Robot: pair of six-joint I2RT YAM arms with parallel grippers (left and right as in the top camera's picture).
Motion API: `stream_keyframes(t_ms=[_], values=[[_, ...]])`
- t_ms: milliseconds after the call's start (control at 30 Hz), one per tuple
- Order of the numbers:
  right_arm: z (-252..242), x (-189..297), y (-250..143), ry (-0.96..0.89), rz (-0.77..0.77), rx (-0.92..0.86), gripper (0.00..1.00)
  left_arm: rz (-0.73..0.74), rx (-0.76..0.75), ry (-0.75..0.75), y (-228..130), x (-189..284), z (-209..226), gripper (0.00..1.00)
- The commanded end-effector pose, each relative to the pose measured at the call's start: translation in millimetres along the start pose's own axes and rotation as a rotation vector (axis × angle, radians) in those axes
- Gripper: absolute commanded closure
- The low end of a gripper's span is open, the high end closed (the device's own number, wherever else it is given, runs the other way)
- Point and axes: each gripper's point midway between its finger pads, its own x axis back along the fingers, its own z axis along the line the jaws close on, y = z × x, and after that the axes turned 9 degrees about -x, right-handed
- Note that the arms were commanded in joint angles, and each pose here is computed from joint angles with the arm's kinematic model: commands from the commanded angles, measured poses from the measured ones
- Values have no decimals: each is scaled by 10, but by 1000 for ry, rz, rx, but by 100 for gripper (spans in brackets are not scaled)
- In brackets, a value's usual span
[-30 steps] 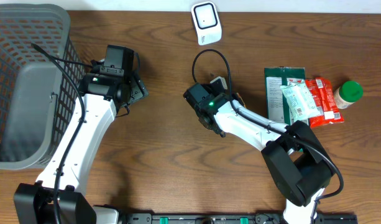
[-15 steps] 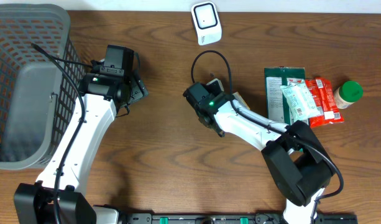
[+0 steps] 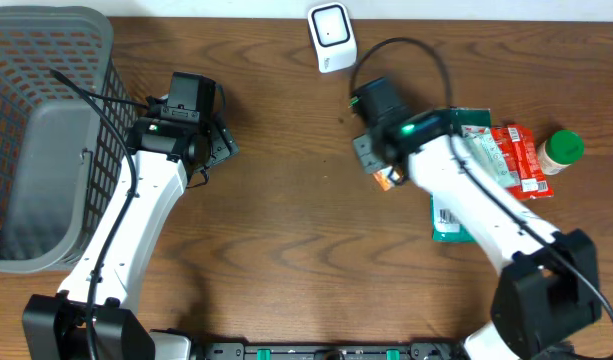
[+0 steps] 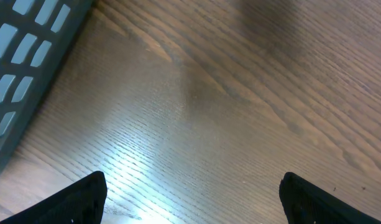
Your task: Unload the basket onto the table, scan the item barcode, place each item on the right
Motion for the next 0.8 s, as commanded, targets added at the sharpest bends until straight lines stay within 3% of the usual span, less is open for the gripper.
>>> stream_keyframes(t_ms=[0,400,767], values=[[-36,-55,-60,111,55,-2,42,-2,-4,15,18,-12,26,11],[-71,-368,-294,140,149,19,41,-2,-4,15,18,-12,26,11],[-49,-634,-418,132,213,22,46,-2,-4,15,18,-12,26,11]])
